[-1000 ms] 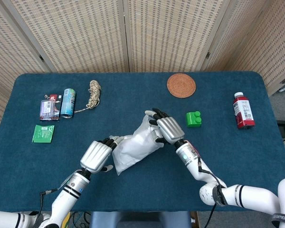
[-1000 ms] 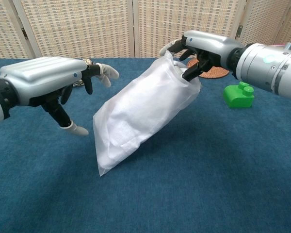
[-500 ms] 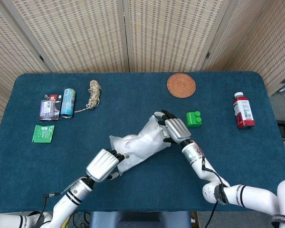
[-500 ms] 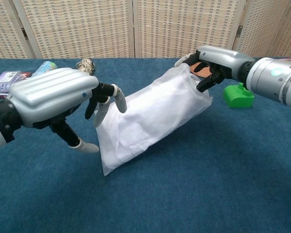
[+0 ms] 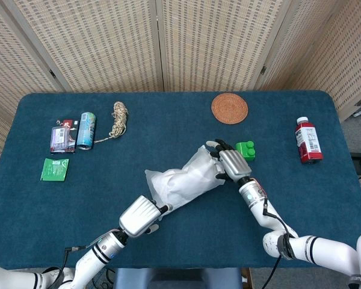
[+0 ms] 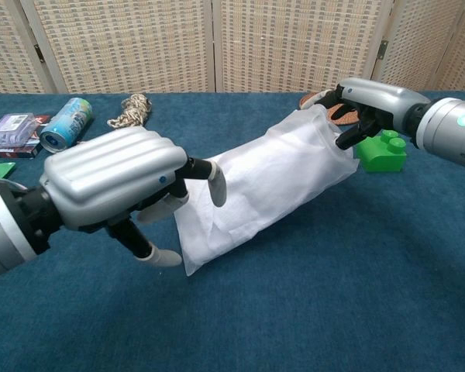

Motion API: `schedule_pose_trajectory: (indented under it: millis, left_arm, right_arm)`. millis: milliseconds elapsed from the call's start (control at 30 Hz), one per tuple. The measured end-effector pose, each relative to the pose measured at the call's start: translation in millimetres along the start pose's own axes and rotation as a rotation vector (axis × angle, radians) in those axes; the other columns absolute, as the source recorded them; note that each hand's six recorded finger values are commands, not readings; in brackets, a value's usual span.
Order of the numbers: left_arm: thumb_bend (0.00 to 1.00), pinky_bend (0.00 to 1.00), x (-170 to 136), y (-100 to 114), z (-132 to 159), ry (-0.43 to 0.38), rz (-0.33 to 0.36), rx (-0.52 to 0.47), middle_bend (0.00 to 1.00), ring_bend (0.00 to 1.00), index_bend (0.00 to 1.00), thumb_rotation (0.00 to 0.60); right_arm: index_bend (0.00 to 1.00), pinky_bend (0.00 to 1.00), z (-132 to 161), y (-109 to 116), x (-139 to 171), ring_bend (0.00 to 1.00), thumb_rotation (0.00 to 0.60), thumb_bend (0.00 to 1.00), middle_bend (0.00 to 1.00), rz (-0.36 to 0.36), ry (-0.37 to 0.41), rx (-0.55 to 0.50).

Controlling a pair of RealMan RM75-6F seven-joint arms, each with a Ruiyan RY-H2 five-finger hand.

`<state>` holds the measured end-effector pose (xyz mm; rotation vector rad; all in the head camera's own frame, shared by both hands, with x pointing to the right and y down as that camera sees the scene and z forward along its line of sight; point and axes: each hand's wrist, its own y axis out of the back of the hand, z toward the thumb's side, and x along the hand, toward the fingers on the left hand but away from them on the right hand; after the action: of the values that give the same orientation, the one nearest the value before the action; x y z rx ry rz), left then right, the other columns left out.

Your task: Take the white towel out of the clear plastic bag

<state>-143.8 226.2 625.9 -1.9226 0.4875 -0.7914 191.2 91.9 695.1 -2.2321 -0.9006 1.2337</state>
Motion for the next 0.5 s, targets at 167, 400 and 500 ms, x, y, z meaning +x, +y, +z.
schedule_pose_trajectory:
  millis: [167, 400, 500]
  left_arm:
    - [0.0, 1.0, 3.8, -6.0, 7.7, -0.024, 0.024, -0.02, 1.0, 1.0, 0.47, 0.6]
    - [0.0, 1.0, 9.1, -17.5, 14.2, -0.03, 0.001, -0.032, 1.0, 1.0, 0.48, 0.6]
    - [0.0, 1.0, 11.7, -22.7, 15.1, -0.026, -0.021, -0.021, 1.0, 1.0, 0.47, 0.6]
  right_arm:
    - [0.74, 0.15, 0.2, 1.0, 0.1, 0.0, 0.6, 0.62, 0.14, -0.003, 0.002, -0.002]
    - [0.74, 0.15, -0.2, 1.0, 0.2, 0.0, 0.6, 0.62, 0.14, -0.002, 0.0, -0.006]
    - [0.74, 0.15, -0.7, 0.6, 0.3, 0.0, 0.6, 0.62, 0.14, 0.0, -0.002, -0.006]
